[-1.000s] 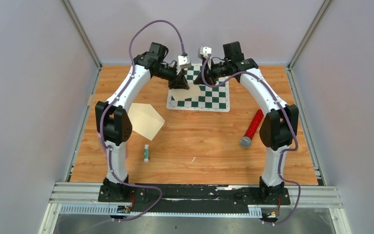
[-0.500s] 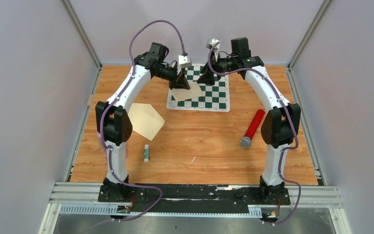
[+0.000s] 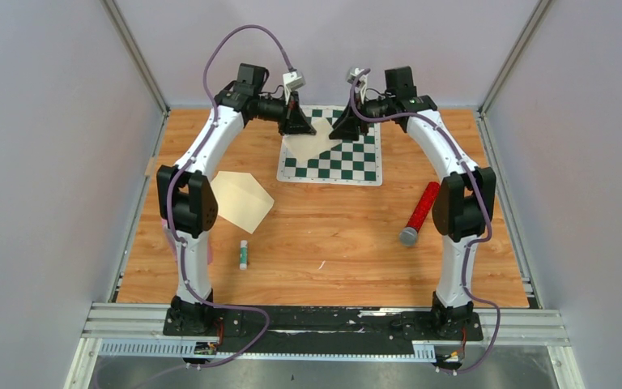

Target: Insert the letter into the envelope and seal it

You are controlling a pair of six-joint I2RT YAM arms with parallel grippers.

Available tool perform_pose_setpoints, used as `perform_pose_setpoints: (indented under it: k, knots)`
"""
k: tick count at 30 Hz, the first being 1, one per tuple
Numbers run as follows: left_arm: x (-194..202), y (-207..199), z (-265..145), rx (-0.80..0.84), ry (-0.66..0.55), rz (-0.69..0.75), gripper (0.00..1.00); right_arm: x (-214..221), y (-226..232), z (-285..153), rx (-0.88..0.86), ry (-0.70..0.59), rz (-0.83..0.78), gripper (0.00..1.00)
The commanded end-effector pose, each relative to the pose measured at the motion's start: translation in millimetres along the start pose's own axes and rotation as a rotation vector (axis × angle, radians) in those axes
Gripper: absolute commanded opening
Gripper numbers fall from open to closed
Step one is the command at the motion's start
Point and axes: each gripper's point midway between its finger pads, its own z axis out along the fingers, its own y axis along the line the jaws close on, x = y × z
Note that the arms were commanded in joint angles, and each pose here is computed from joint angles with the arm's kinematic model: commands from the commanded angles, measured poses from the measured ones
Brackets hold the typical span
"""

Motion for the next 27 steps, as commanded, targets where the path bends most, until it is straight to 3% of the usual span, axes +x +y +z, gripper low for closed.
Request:
perform_pose_setpoints:
  k: [1,8,16,19,27]
  knots:
    - [-23.8,-12.2,-1.9,0.050,-0.056,0.006,0.00,-20.5,8.5,0.5,-0.053,-0.042,-0.073,0.42]
    - [-25.5,-11.9,-4.8,0.055,-0.068,-0.007,0.00,-13.4,6.0,2.3,-0.052,-0.030,-0.064,0.20]
    - [-30.4,-1.8,-11.8,0.045,-0.105,-0.042,0.00,-5.0,7.5,0.5,-0.037,-0.012,-0.053,0.15]
    - [-28.9,-0.5,-12.3,0.043,-0.104,-0.043,0.00,-5.1,8.6,0.0,-0.037,-0.011,-0.056,0.01]
    - [-22.8,2.0,-11.9,0.028,-0.089,-0.040,0.00,-7.2,11.8,-1.5,-0.039,-0.011,-0.060,0.00]
